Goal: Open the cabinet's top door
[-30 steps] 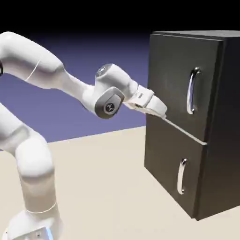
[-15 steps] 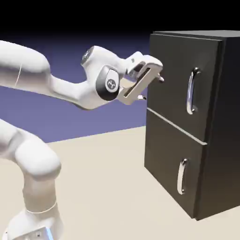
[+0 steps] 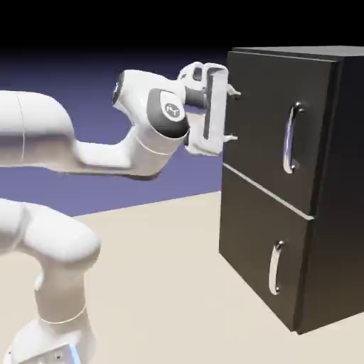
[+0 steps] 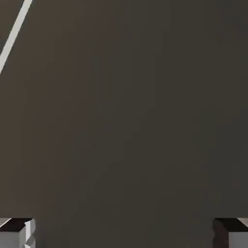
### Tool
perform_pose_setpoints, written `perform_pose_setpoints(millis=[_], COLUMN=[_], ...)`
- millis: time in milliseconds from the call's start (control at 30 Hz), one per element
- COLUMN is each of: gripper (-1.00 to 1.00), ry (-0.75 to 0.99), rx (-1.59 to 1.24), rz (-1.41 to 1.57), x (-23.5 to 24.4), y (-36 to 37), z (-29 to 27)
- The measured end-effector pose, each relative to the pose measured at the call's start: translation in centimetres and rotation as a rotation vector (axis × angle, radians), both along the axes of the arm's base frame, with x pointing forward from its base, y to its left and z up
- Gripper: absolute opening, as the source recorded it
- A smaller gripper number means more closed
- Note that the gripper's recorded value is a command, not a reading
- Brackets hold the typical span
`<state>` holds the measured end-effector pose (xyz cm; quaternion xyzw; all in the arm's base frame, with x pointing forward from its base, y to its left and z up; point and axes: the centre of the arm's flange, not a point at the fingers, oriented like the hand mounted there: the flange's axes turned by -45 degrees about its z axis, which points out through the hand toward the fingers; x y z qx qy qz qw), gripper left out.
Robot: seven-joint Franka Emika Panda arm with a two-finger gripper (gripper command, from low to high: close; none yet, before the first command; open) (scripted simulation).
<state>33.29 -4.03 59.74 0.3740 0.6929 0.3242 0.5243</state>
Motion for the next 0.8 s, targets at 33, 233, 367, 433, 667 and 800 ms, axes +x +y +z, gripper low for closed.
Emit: perform_pose_setpoints(millis=[33, 233, 367, 433, 667, 800], gripper=[1.00, 1.00, 1.00, 1.00, 1.00, 1.00], ry=[-0.017, -0.110, -0.165, -0.191, -0.265, -0.276], rx=[-0.049, -0.342, -0.536, -0.633, -0.970, -1.029], rz=[0.012, 0.065, 0.088, 0.097, 0.116, 0.118], x=[0.0, 0.4, 1.0, 1.4, 3.5, 5.1], y=[-0.4, -2.9, -4.6, -5.4, -7.8, -8.2], z=[-0.1, -1.0, -2.1, -2.9, -6.3, -7.1])
